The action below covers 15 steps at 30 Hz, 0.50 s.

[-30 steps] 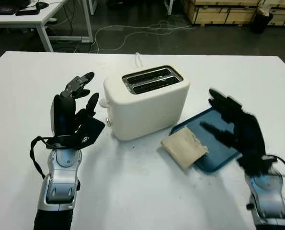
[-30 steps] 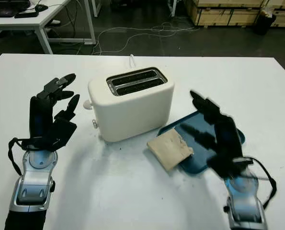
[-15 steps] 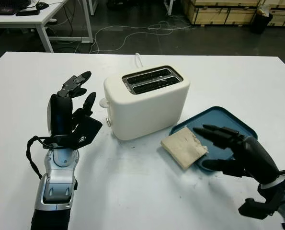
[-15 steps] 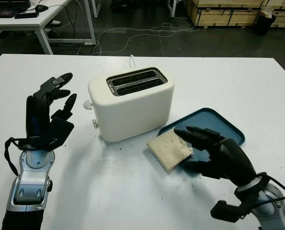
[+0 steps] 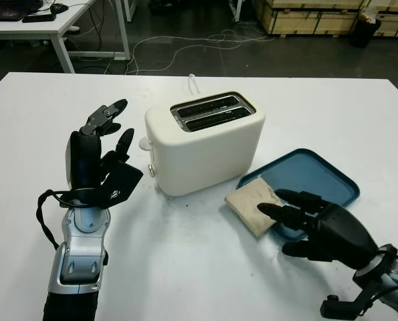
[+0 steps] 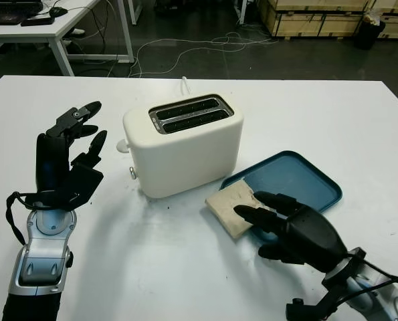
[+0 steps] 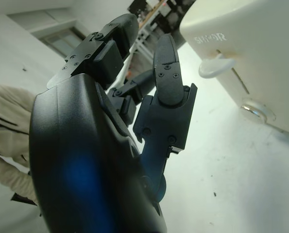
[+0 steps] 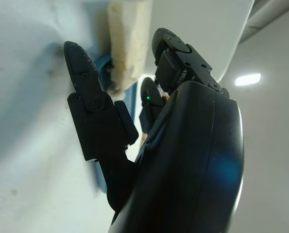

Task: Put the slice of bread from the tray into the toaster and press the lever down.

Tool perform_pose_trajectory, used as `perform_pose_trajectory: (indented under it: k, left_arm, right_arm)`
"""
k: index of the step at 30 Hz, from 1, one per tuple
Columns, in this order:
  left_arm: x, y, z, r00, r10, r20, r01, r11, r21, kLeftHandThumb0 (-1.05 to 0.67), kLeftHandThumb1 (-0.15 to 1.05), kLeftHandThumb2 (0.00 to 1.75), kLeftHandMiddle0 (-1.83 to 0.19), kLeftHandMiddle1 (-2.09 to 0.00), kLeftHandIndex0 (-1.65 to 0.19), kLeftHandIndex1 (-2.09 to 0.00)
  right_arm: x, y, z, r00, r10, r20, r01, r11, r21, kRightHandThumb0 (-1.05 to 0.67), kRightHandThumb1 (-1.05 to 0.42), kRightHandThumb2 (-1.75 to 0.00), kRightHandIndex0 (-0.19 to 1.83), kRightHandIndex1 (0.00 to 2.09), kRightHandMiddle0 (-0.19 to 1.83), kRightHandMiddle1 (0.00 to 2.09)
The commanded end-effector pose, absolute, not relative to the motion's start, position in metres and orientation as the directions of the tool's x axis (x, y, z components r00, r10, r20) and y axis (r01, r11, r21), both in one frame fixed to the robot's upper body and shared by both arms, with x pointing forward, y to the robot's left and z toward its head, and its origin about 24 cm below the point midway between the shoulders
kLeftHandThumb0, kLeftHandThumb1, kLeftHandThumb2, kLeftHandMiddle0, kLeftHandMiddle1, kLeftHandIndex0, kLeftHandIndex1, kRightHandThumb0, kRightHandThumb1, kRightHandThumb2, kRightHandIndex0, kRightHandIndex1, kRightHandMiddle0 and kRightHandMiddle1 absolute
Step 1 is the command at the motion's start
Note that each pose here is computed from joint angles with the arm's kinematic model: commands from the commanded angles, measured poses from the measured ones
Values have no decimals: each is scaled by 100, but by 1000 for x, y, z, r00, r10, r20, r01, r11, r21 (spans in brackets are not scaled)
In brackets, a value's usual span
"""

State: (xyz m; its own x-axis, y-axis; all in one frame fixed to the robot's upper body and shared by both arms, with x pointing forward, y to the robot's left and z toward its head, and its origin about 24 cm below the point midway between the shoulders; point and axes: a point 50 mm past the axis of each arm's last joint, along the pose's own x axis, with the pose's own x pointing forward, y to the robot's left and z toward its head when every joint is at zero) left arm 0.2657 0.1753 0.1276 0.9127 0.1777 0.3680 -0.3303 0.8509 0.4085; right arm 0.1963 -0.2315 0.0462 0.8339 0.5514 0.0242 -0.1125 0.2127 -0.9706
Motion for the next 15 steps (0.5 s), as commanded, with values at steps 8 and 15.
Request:
perform_pose_trajectory:
  k: [8, 15]
  left_arm:
    - [266, 173, 134, 905, 177, 387, -334, 859, 389, -38, 92, 46, -44, -83, -64, -12]
    - [267, 172, 134, 902, 175, 396, -339, 853, 396, -39, 92, 46, -46, -84, -65, -12]
  right_arm:
    - [197, -229, 32, 836, 538, 107, -59, 282, -958, -46, -76, -1, 38, 1, 47, 1]
    - [199, -230, 27, 822, 531, 205, 90, 235, -968, -43, -79, -1, 41, 2, 49, 1]
